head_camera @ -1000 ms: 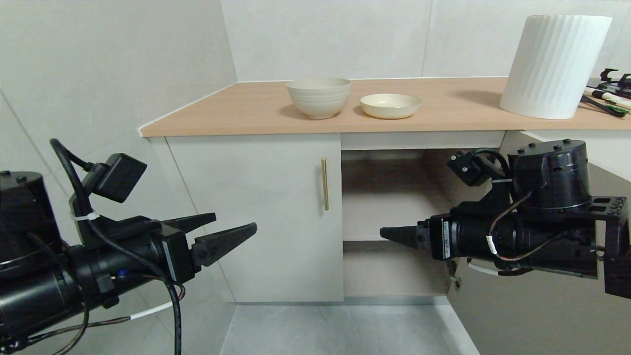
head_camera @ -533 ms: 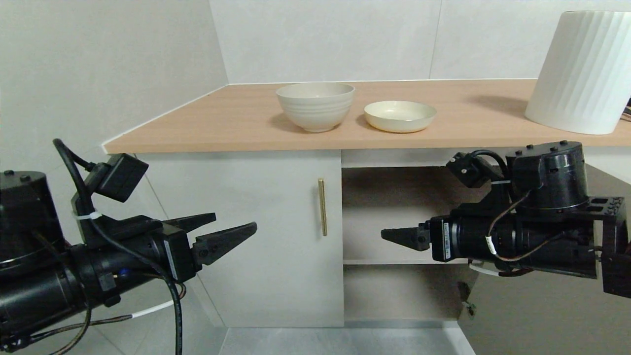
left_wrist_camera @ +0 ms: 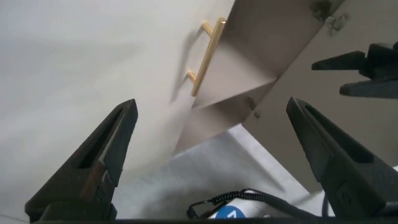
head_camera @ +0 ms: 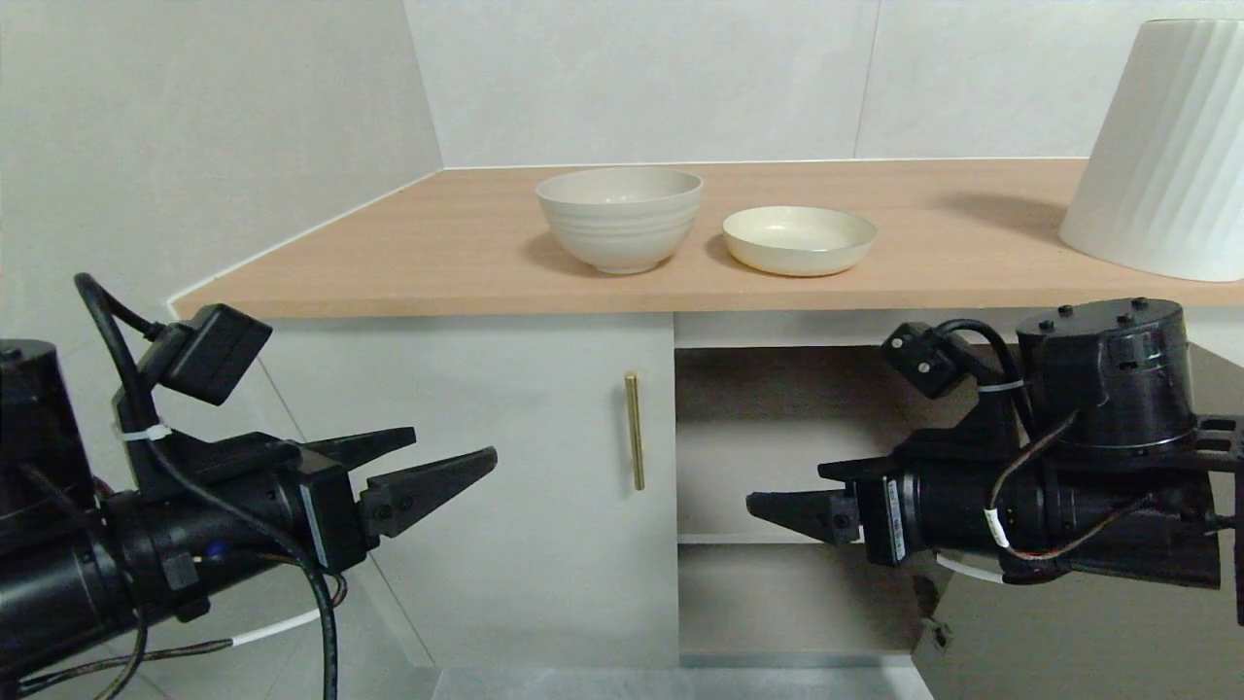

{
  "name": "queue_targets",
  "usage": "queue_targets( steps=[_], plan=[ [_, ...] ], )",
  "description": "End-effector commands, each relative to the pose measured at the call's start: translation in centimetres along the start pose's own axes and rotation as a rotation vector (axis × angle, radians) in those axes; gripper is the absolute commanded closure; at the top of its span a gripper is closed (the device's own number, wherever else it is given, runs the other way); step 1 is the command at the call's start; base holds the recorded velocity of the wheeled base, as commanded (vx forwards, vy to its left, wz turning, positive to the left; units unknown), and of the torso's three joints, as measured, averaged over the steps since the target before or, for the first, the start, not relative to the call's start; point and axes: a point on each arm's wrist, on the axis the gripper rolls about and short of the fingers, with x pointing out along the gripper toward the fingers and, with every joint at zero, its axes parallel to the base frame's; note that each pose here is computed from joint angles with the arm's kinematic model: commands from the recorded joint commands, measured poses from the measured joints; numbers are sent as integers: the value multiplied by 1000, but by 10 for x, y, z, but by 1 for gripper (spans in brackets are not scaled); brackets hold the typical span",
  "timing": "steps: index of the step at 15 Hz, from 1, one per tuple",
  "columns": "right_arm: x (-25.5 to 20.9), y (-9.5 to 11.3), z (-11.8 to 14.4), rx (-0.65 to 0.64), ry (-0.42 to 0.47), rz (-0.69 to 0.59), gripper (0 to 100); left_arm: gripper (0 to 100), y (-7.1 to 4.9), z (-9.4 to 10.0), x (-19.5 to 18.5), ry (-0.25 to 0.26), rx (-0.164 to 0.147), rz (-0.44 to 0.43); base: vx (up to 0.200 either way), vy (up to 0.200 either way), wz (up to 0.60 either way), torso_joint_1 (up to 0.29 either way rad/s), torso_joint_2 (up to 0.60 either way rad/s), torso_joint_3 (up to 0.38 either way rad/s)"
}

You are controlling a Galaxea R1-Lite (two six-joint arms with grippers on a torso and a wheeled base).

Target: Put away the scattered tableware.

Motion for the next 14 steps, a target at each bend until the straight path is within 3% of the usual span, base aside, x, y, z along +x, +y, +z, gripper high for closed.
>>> queue_targets(
  steps=[1,4,7,14],
  plan=[
    [-5,4,2,-27,-16,11,0,0,-6,15,-9,-31,9,-8,0,0,0,0,0,0],
    [-7,4,3,-37,-25,11,0,0,-9,33,-6,14,-4,1,0,0,0,0,0,0],
    [-7,4,2,-37,-22,11,0,0,-6,31,4,46,-18,11,0,0,0,19,-115,-78],
    [-7,4,2,-36,-23,9,0,0,-6,33,1,36,-18,10,0,0,0,128,-412,-293]
  ],
)
